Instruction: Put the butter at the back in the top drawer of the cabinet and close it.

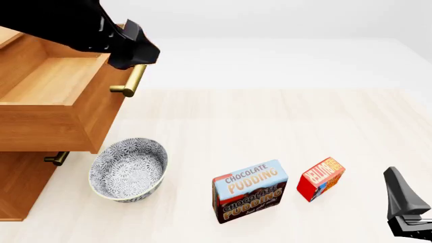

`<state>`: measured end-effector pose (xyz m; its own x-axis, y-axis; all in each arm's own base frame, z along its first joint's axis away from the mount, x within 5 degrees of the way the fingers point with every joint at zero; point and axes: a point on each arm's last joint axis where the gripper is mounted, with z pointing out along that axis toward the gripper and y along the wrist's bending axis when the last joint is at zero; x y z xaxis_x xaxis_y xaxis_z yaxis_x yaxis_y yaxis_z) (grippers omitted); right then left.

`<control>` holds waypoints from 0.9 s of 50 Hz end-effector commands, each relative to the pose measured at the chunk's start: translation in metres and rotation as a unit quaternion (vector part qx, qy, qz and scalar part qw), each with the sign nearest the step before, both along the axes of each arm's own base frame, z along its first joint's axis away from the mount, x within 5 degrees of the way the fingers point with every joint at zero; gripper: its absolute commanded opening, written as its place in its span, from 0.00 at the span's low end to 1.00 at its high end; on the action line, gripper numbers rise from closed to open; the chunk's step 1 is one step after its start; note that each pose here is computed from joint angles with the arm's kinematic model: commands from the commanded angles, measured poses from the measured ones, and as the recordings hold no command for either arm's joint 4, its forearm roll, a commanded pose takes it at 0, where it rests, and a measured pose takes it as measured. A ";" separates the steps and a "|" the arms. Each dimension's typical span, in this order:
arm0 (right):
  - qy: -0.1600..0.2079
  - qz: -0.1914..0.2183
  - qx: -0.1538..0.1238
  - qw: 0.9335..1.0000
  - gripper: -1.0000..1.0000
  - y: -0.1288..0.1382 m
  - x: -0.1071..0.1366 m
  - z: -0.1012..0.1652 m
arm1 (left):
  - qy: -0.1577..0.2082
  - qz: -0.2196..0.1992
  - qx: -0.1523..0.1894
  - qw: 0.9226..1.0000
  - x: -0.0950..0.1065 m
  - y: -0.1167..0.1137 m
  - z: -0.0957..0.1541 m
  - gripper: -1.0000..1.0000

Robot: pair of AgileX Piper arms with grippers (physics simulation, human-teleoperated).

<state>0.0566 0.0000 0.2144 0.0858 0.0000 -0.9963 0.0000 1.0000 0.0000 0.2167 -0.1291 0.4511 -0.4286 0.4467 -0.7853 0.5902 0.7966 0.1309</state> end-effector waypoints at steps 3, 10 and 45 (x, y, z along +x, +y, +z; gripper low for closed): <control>0.000 0.000 0.000 1.000 1.00 0.000 0.000 0.000 | 0.008 -0.035 0.011 0.999 0.012 -0.028 -0.017 1.00; 0.000 0.000 0.000 1.000 1.00 0.000 0.000 0.000 | 0.013 -0.049 0.015 0.999 0.020 -0.042 -0.027 1.00; 0.000 0.000 0.000 1.000 1.00 0.000 0.000 0.000 | 0.042 -0.112 0.040 0.992 0.047 -0.117 -0.078 1.00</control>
